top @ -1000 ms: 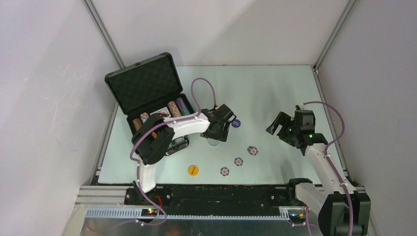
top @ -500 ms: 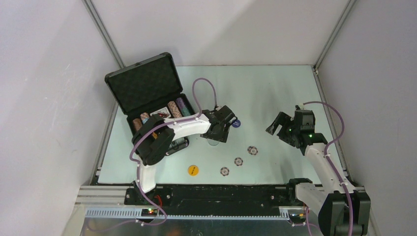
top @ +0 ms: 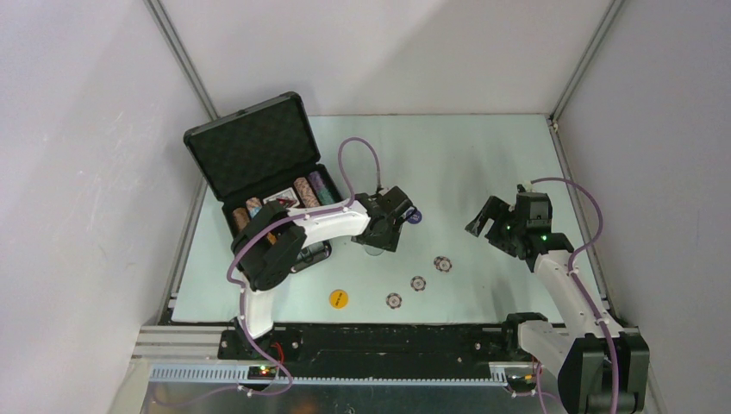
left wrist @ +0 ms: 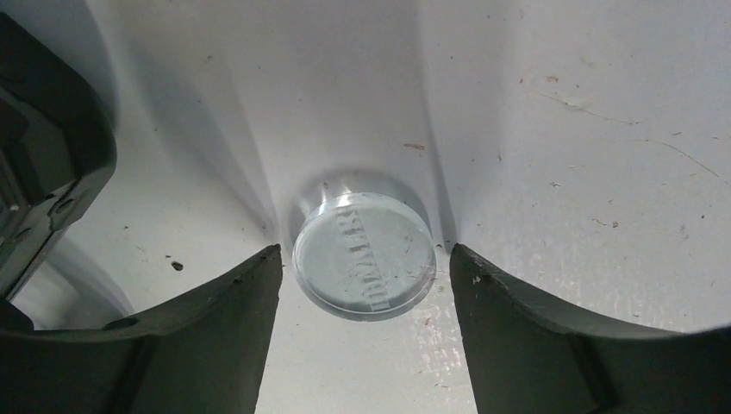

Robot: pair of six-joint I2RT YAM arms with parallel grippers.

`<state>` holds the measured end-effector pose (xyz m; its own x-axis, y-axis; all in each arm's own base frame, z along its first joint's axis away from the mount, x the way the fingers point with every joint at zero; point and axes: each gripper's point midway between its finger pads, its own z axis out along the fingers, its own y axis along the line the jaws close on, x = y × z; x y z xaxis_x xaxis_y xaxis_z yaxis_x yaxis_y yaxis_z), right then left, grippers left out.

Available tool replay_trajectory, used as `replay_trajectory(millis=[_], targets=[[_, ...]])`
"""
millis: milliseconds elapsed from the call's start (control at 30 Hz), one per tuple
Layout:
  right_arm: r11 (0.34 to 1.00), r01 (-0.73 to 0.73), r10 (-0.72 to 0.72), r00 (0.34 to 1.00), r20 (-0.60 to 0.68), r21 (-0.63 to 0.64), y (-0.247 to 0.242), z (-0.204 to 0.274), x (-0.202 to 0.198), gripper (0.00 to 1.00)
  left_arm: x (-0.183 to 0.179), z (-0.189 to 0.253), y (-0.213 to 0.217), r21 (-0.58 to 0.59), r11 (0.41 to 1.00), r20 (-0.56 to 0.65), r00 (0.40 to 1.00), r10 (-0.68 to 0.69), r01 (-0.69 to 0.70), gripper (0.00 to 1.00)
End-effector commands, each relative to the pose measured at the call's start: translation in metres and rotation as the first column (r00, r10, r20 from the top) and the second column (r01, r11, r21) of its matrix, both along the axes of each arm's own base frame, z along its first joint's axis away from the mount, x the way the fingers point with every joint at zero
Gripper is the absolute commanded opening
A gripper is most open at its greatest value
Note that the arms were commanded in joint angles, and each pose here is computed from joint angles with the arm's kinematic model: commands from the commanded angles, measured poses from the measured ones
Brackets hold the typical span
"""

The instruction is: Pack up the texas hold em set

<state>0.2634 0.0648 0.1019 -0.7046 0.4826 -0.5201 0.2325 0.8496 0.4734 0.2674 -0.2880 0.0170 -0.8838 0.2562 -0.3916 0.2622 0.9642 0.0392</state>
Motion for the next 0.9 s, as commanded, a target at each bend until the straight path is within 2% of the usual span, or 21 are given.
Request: replay_trajectory(millis=[0, 167, 400, 567, 733, 867], targets=[[1.000, -0.010, 0.010, 1.000, 0.021, -0.001, 0.000, 0.002, 0.003, 0.89, -0.008, 0.008, 0.007, 0.035, 0.999, -0.010, 1.000, -0.025, 0.025, 0.77], [1.000, -0.009, 0.009, 1.000, 0.019, -0.002, 0.000, 0.002, 0.003, 0.89, -0.008, 0.007, 0.007, 0.035, 0.999, -0.013, 1.000, -0.025, 0.025, 0.75], [1.000, -0.010, 0.010, 1.000, 0.019, -0.002, 0.000, 0.001, 0.003, 0.89, -0.008, 0.009, 0.006, 0.029, 0.999, -0.011, 1.000, -0.029, 0.030, 0.51], [1.000, -0.009, 0.009, 1.000, 0.019, -0.002, 0.000, 0.001, 0.003, 0.89, -0.006, 0.019, 0.005, 0.022, 0.999, 0.006, 1.000, -0.031, 0.031, 0.41], [1.000, -0.010, 0.010, 1.000, 0.019, -0.002, 0.000, 0.001, 0.003, 0.89, 0.005, 0.059, 0.002, -0.013, 0.999, 0.084, 0.996, -0.036, 0.038, 0.29], [1.000, -0.013, 0.013, 1.000, 0.021, 0.002, 0.001, 0.002, 0.003, 0.89, 0.014, 0.103, 0.007, -0.042, 0.998, 0.176, 0.984, -0.029, 0.037, 0.09]])
